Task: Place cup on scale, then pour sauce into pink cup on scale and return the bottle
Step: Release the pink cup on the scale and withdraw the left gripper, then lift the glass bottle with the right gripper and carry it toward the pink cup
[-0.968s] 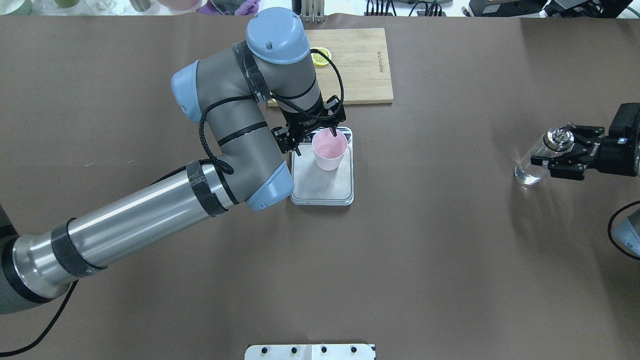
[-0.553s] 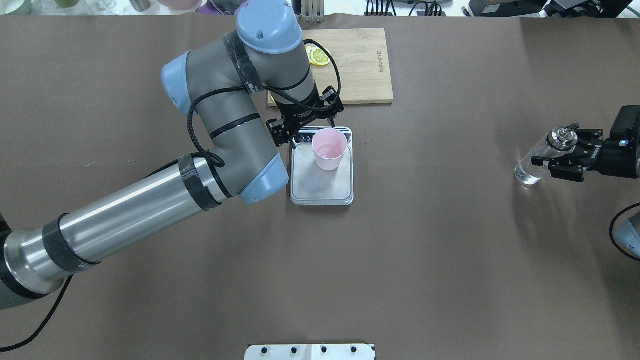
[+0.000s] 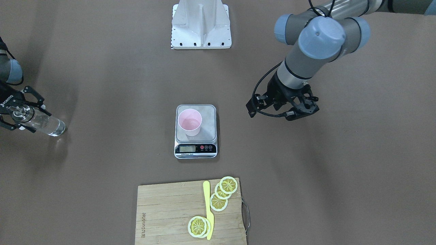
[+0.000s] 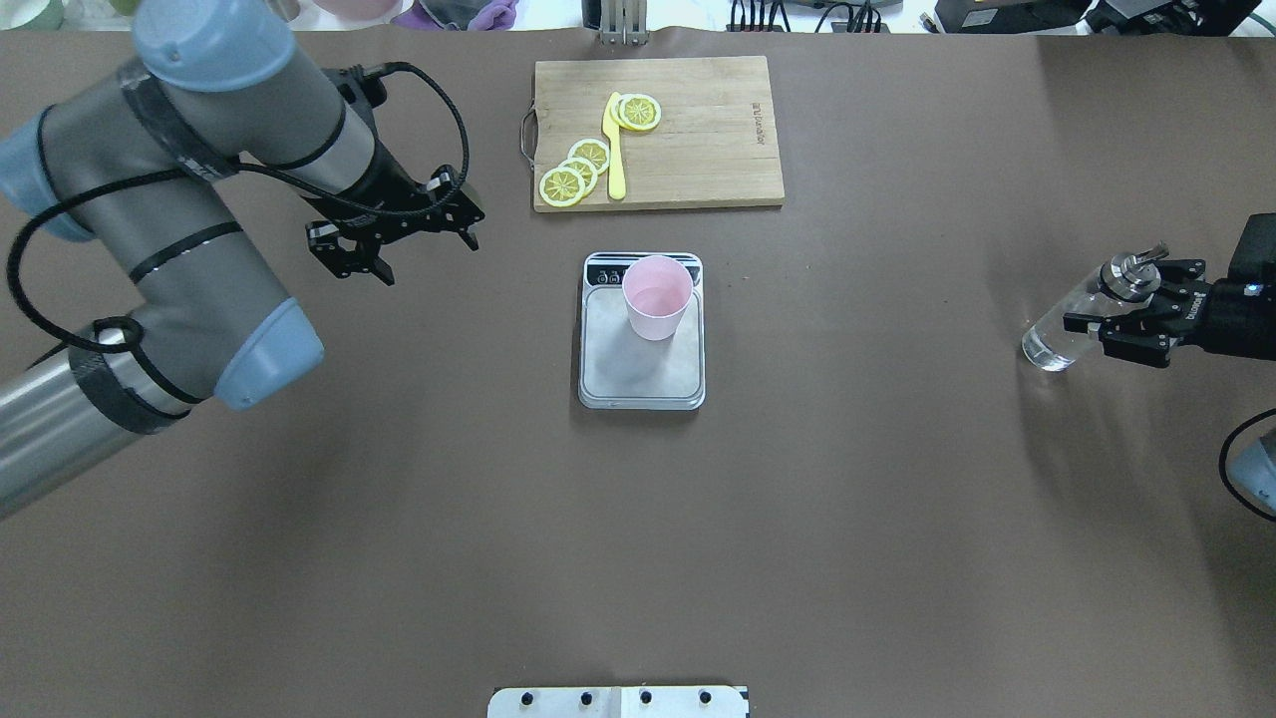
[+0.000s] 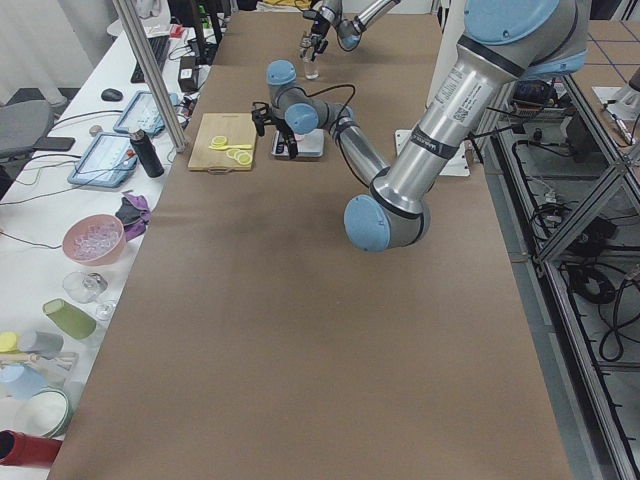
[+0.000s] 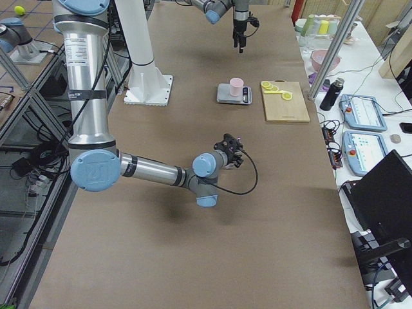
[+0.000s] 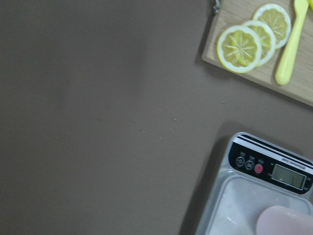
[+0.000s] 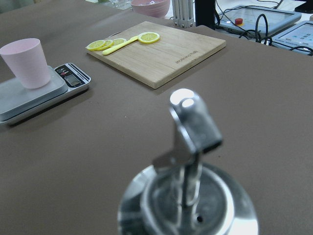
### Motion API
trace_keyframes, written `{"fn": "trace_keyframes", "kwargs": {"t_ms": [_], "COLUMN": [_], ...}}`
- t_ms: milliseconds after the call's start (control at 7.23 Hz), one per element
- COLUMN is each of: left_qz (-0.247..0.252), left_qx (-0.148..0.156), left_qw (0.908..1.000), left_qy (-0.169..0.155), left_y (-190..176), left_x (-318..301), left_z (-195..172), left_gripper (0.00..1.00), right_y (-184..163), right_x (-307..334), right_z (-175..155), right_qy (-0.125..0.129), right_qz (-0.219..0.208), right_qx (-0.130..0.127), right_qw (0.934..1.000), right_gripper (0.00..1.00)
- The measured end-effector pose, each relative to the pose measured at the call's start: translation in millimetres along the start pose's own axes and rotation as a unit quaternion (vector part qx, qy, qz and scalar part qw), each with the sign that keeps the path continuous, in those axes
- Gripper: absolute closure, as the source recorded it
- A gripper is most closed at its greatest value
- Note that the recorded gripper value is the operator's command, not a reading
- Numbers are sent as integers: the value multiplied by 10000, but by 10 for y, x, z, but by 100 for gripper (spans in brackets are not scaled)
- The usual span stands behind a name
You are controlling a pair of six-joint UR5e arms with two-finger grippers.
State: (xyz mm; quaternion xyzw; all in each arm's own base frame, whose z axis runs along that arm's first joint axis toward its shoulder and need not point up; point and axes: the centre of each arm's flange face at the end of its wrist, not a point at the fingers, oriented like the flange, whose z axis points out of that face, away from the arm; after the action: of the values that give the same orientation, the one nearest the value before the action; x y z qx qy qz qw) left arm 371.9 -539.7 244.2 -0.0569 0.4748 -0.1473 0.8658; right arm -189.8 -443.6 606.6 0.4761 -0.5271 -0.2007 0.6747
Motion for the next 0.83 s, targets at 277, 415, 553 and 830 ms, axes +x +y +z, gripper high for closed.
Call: {"fn": "trace_keyframes", "kwargs": {"t_ms": [277,415,553,830], "left_qz": [358,546,673,943], "left_qx": [139,274,418,566], "left_qw": [9992,9979,9963,9918], "left_qy": [-103,-212,-337,-646], "left_y": [-425,-642,-857,-1189], "left_x": [-667,-1087,-1551,-2690], "left_z": [-270,-418,-593,-927], "left_gripper": [2,2,2,1], "right_y": [-463,-802,-1125,-1729], "right_x": [-134,-207,-268,-401], "right_z": [155,237,310,533], "right_qy": [-17,27,112,179], "right_qz": [-73,-152,-255,-334], "right_qx": [-94,-308,-541,-906], "right_qw": [9999,9994,9981,9952], "right_gripper": [81,81,81,82]}}
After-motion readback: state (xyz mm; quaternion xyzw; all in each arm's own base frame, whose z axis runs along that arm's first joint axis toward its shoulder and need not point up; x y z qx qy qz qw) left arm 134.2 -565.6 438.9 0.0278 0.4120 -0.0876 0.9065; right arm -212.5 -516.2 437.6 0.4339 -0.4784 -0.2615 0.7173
